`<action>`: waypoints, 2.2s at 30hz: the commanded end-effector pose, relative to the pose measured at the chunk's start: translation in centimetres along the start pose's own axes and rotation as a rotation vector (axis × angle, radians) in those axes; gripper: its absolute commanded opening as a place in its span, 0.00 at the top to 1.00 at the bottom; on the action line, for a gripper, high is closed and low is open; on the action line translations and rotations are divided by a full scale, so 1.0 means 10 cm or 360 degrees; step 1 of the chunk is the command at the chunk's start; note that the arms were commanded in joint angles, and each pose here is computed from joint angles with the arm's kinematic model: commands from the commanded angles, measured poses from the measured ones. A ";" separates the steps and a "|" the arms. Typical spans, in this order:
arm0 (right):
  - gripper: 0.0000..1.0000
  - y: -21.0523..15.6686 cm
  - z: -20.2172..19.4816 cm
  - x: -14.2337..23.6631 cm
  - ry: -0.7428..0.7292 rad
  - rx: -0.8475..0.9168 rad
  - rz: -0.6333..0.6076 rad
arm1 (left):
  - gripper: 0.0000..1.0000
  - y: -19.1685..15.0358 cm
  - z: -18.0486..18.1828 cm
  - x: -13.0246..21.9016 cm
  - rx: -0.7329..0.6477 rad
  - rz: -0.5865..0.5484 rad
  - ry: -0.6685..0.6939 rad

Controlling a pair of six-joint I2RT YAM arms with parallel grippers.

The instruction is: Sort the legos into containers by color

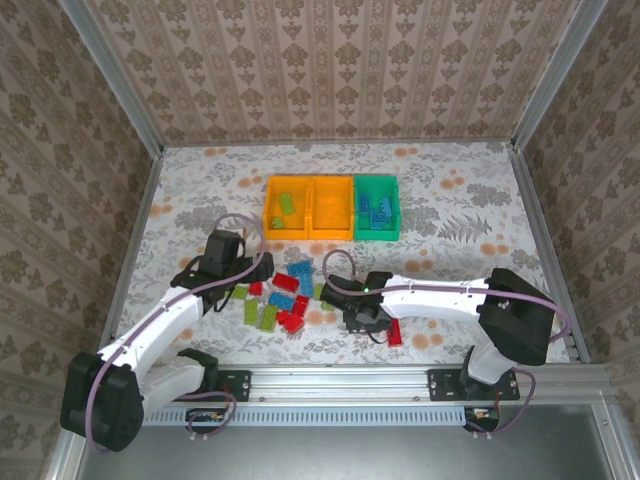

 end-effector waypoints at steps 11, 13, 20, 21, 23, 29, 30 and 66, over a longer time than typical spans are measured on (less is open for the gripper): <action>0.78 1.26 0.03 0.40 0.0539 -0.0050 -0.0446 | 0.00 -0.13 0.04 0.12 -0.0016 -0.0038 0.0020; 0.79 1.48 0.02 0.41 0.0611 -0.0065 -0.0490 | 0.00 -0.14 0.04 0.12 -0.0018 -0.0036 0.0011; 0.78 2.22 0.09 0.38 0.0655 -0.0090 -0.0596 | 0.00 -0.22 -0.06 0.14 -0.0092 -0.0009 -0.0062; 0.78 2.32 0.10 0.34 0.0647 -0.0098 -0.0598 | 0.00 -0.23 -0.07 0.14 -0.0101 -0.0007 -0.0066; 0.78 2.50 0.12 0.28 0.0638 -0.0090 -0.0598 | 0.00 -0.25 -0.08 0.13 -0.0115 -0.0001 -0.0069; 0.70 2.83 0.08 0.00 0.0477 -0.0088 -0.0618 | 0.00 -0.30 -0.07 0.12 -0.0126 0.0011 -0.0057; 0.67 2.86 0.08 -0.05 0.0456 -0.0090 -0.0612 | 0.00 -0.31 -0.07 0.12 -0.0125 0.0012 -0.0056; 0.22 -0.17 -0.86 -0.12 -0.0071 -0.0059 -0.0054 | 0.00 -0.26 -0.21 0.06 -0.0146 -0.0009 -0.0077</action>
Point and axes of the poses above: each hand's point on the last joint's axis, 136 mm out from that joint toward the fingers, its own x axis back along the fingers, its own z axis along the line the jaws close on, y = z × x, the point moved 7 cm from there along x, back along the fingers, and after that the axes turned 5 degrees about x, right-handed, at the moved point
